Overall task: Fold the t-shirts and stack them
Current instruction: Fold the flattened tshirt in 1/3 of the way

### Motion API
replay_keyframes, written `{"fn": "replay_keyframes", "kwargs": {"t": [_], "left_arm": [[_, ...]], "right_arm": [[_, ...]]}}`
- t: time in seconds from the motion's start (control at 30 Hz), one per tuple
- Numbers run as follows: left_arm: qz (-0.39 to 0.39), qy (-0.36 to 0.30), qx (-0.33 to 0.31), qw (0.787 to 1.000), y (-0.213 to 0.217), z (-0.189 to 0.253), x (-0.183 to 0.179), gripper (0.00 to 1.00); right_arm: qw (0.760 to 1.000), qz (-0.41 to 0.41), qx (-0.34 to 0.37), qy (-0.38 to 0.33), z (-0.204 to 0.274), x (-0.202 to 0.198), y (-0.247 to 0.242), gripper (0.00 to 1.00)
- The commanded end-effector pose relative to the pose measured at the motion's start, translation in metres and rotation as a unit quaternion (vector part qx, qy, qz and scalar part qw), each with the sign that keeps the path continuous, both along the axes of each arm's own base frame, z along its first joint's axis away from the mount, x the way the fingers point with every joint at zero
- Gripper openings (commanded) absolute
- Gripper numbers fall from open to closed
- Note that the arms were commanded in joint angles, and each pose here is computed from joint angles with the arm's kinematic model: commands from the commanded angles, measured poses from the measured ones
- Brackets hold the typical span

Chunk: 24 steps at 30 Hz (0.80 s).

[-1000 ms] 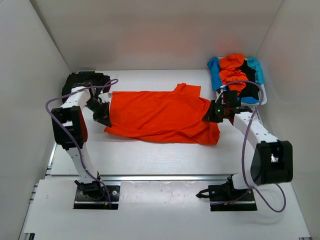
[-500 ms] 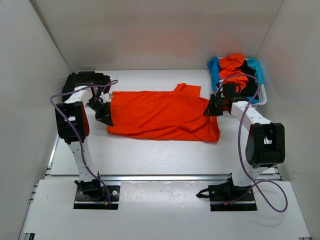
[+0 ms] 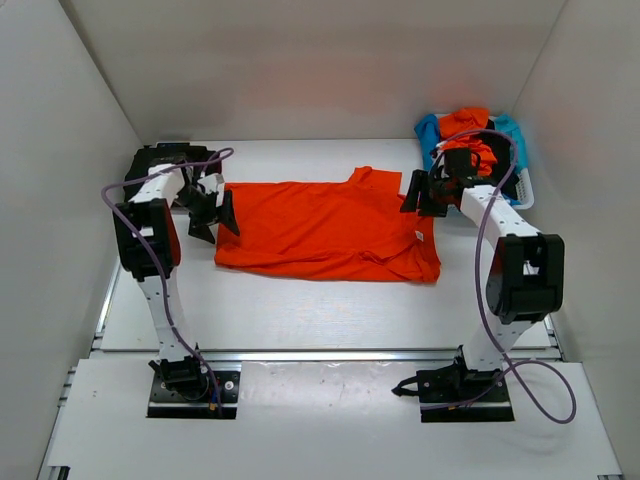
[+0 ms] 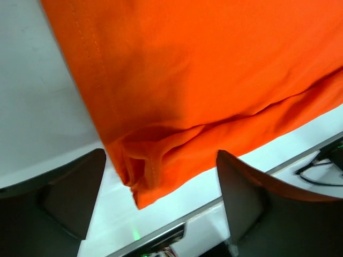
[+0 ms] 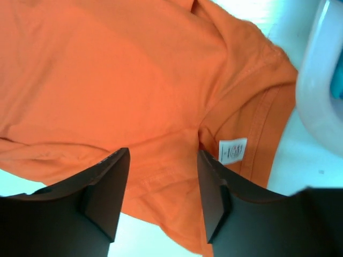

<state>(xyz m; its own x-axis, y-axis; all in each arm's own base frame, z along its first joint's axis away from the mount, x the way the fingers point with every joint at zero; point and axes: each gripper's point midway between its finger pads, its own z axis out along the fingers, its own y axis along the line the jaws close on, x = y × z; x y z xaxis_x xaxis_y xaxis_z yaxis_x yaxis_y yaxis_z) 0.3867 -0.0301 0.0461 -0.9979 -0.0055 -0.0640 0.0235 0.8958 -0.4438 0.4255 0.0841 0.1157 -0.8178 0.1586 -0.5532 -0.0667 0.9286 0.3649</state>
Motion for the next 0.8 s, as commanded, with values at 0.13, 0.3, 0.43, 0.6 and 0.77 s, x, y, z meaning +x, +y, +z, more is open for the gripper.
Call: {"fn": "replay_keyframes", "kwargs": {"t": [0.13, 0.3, 0.43, 0.6, 0.77], "left_arm": [[0.058, -0.177, 0.018, 0.982, 0.036, 0.073, 0.024, 0.99], [-0.005, -0.259, 0.139, 0.956, 0.036, 0.072, -0.025, 0.86], [0.006, -0.170, 0.130, 0.977, 0.027, 0.032, -0.071, 0.58], [0.008, -0.137, 0.145, 0.980, 0.033, 0.013, -0.071, 0.36], [-0.137, -0.278, 0.246, 0.918, 0.027, 0.058, -0.048, 0.46]], "right_arm": [[0.999, -0.047, -0.014, 0.002, 0.020, -0.057, -0.024, 0.58], [0.992, -0.099, -0.015, 0.083, -0.020, -0.112, -0.047, 0.61], [0.987, -0.130, 0.005, 0.090, -0.033, -0.134, -0.053, 0.61], [0.987, -0.115, 0.003, 0.108, -0.044, -0.141, -0.044, 0.61], [0.988, -0.114, 0.006, 0.100, -0.040, -0.139, -0.036, 0.62]]}}
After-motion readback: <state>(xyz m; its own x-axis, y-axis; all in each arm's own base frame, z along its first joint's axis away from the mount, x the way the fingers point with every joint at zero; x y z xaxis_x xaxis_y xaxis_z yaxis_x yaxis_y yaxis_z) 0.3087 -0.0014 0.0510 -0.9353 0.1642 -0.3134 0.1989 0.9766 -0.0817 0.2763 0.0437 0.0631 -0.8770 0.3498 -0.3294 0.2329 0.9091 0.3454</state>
